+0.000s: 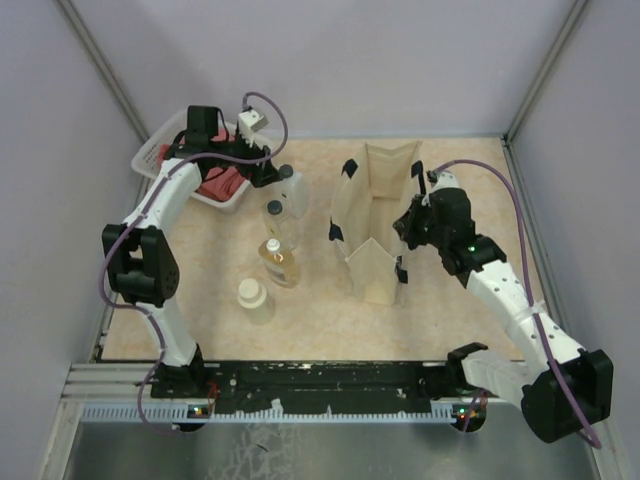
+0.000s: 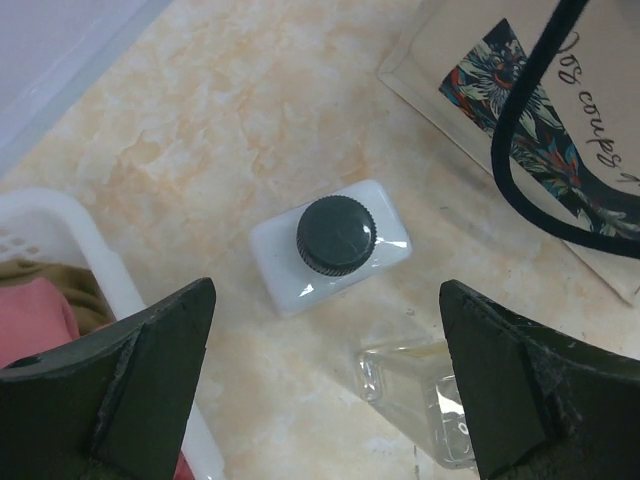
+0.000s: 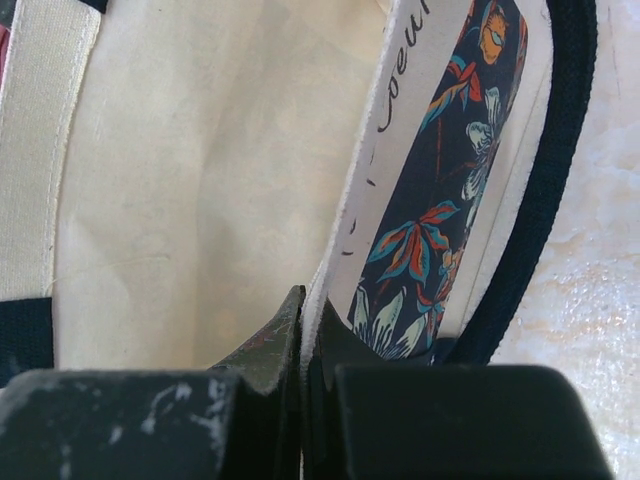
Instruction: Place the personal care products into the canvas bag
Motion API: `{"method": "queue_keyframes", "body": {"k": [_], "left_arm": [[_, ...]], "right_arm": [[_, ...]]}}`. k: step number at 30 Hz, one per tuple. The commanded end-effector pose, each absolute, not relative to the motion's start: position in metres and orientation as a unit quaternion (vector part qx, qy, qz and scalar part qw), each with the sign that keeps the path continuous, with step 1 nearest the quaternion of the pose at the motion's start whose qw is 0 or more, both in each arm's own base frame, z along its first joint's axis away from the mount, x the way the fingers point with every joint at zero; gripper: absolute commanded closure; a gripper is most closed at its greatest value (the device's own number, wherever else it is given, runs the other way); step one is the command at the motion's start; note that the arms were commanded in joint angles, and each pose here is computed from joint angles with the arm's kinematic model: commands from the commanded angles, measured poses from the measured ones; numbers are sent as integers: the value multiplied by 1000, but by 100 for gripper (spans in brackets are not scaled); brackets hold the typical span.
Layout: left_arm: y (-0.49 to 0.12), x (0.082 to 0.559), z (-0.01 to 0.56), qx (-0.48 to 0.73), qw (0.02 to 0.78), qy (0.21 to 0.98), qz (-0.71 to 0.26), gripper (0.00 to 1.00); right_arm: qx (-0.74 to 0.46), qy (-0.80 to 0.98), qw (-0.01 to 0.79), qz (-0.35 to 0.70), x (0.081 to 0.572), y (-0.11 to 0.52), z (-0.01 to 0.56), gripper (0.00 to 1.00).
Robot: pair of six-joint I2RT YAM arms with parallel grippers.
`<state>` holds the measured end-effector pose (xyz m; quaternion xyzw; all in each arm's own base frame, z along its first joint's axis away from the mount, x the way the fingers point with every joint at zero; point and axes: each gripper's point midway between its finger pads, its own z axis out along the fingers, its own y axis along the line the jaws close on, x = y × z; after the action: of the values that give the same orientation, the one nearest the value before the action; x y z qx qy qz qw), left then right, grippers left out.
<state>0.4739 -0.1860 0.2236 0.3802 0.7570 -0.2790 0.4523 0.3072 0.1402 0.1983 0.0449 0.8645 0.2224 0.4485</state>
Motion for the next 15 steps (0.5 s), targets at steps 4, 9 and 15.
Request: {"method": "queue_keyframes", "body": {"k": [4, 9, 15], "left_arm": [[-200, 463, 227, 506, 476, 662, -280, 1], [-196, 457, 202, 536, 466, 651, -268, 1], [-199, 454, 182, 552, 467, 636, -269, 1]], "right_arm": [[34, 847, 491, 202, 312, 130, 221, 100], [32, 848, 493, 195, 314, 128, 220, 100], [29, 849, 492, 192, 316, 129, 219, 100]]}}
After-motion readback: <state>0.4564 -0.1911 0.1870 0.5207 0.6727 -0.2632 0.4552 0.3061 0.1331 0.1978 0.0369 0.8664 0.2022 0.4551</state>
